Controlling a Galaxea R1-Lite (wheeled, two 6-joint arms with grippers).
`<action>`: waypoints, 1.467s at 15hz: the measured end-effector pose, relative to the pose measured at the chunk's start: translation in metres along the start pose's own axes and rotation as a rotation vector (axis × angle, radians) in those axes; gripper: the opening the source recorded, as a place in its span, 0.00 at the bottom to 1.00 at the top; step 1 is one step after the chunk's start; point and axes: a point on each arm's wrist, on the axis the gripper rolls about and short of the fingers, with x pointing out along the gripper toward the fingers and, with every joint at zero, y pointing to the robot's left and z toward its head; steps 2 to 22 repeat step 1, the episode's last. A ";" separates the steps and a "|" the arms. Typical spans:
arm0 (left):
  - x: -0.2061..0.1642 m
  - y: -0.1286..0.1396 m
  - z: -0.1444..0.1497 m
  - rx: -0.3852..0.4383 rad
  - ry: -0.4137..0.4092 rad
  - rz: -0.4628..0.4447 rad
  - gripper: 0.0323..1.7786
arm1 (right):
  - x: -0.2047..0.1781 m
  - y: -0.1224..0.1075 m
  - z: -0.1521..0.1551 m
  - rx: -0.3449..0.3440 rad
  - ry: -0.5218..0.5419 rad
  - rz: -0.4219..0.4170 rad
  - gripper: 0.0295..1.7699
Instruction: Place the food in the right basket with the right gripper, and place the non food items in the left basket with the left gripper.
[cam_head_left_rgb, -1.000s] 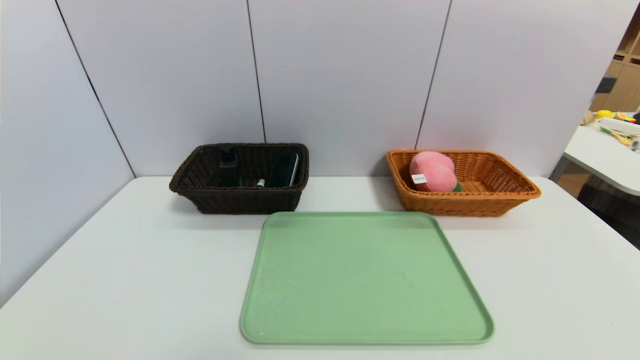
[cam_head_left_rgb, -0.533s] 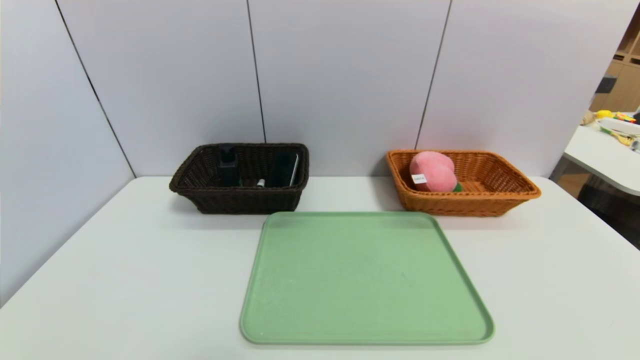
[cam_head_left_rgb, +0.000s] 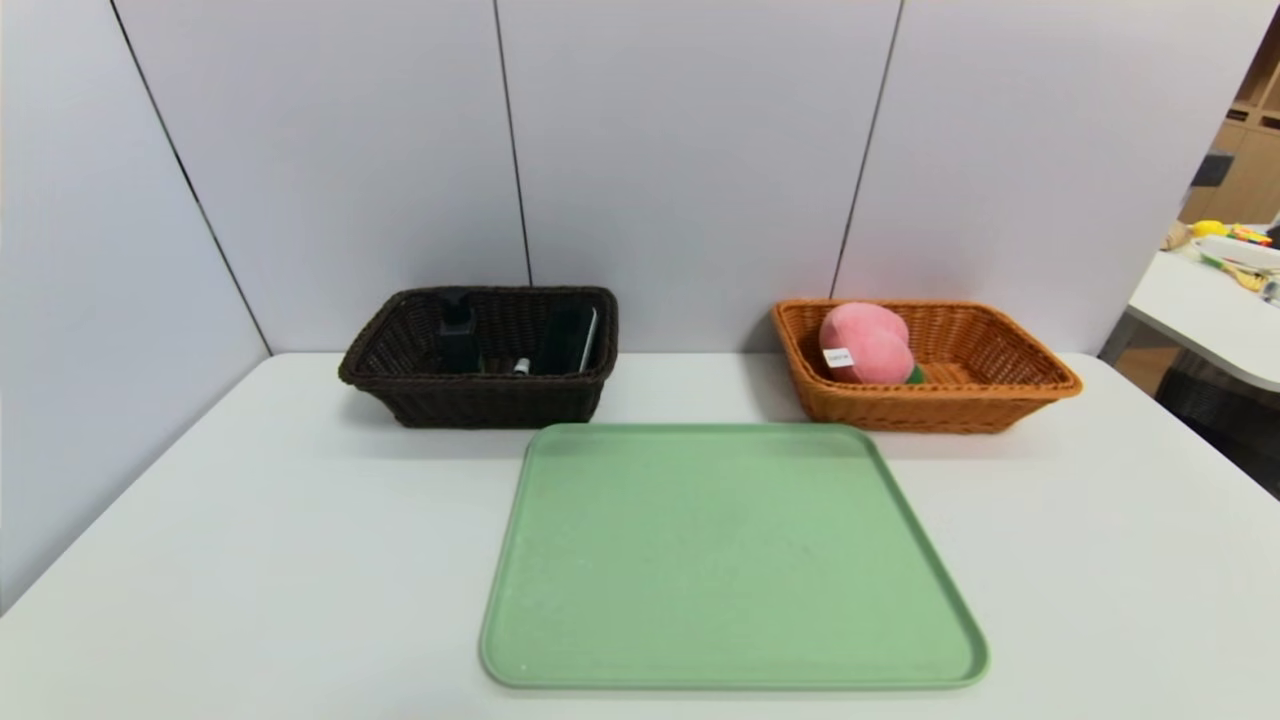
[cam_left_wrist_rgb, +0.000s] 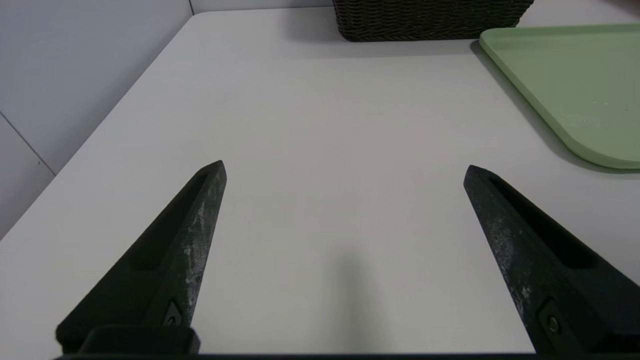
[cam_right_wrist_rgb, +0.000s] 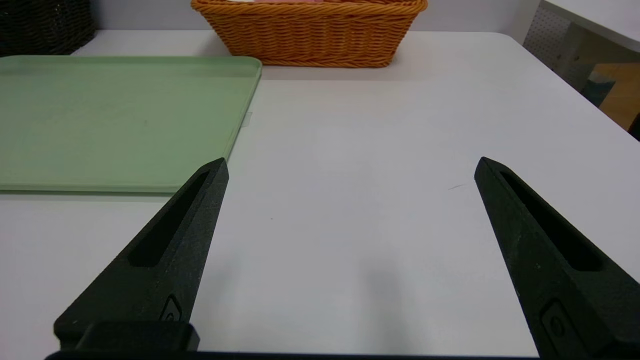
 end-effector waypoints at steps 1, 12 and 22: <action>0.000 0.000 0.000 0.000 0.000 0.000 0.95 | 0.000 0.000 0.000 0.001 0.000 0.001 0.96; 0.000 0.000 0.000 0.000 0.000 0.000 0.95 | 0.000 0.000 0.000 0.001 0.000 0.001 0.96; 0.000 0.000 0.000 0.000 0.000 0.000 0.95 | 0.000 0.000 0.000 0.001 0.000 0.001 0.96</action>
